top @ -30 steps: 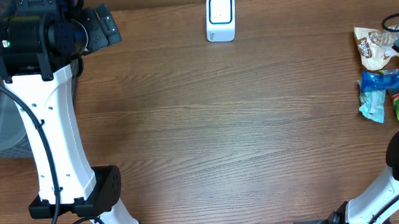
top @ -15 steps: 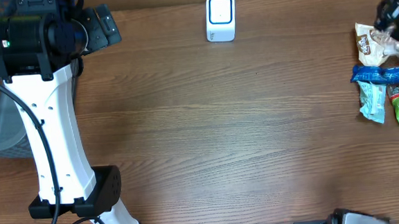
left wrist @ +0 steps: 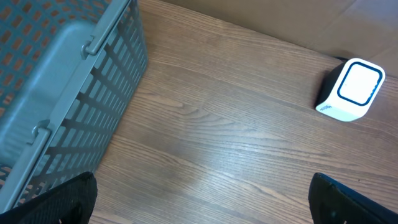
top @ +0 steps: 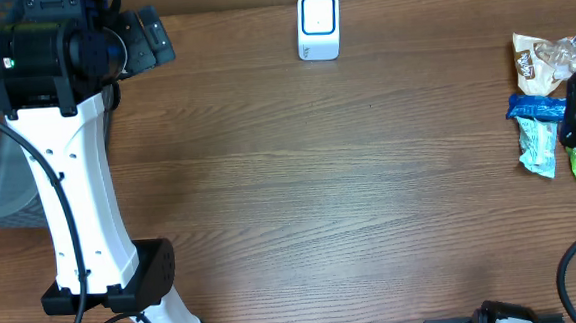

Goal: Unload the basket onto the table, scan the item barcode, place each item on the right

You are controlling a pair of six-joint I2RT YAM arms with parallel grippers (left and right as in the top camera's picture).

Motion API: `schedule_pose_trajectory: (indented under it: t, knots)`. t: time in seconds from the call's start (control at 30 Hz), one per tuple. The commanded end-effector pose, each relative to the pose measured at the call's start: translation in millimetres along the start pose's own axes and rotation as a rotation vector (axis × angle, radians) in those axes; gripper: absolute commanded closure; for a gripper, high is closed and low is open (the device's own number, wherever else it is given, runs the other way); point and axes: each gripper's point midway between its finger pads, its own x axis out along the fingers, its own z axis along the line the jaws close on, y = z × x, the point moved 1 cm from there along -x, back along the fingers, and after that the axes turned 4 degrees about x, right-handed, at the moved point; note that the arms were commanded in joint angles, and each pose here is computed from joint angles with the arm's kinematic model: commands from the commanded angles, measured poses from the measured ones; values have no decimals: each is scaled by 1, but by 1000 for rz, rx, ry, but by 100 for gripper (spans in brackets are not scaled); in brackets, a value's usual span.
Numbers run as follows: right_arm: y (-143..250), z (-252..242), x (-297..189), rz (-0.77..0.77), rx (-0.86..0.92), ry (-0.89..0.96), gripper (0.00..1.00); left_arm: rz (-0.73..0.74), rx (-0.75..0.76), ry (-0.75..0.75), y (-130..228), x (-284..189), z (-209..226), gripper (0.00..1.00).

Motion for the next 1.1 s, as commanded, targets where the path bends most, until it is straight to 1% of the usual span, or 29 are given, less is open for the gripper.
schedule_pose_trajectory:
  t: [0.0, 0.17, 0.23, 0.3, 0.37, 0.5, 0.6, 0.83, 0.93, 1.07]
  knots:
    - [-3, 0, -2, -17, -14, 6, 0, -7, 6, -13, -1, -2, 3, 0]
    - [-4, -2, 10, -12, -17, 8, 0, -7, 6, -13, -1, -2, 3, 1]
    - [-6, 6, 19, -33, -89, -32, 0, -7, 6, -12, -1, -2, 3, 0]
    - [-7, 24, 30, -79, -230, -116, 0, -7, 6, -13, -1, -2, 3, 0]
    - [-5, 36, 42, -154, -316, -159, 0, -7, 6, -13, -1, -2, 3, 0]
    - [11, 27, 69, -270, -303, -150, 0, -7, 6, -13, -1, -2, 3, 0]
    - [36, 11, 88, -330, -297, -160, 0, -7, 6, -13, -1, -2, 3, 0]
    - [127, -35, 117, -407, -292, -198, 0, -7, 6, -13, -1, -2, 3, 0]
    - [162, -52, 126, -421, -292, -212, 0, -7, 6, -13, -1, -2, 3, 0]
    - [205, -69, 140, -388, -300, -223, 0, -7, 6, -13, -1, -2, 3, 0]
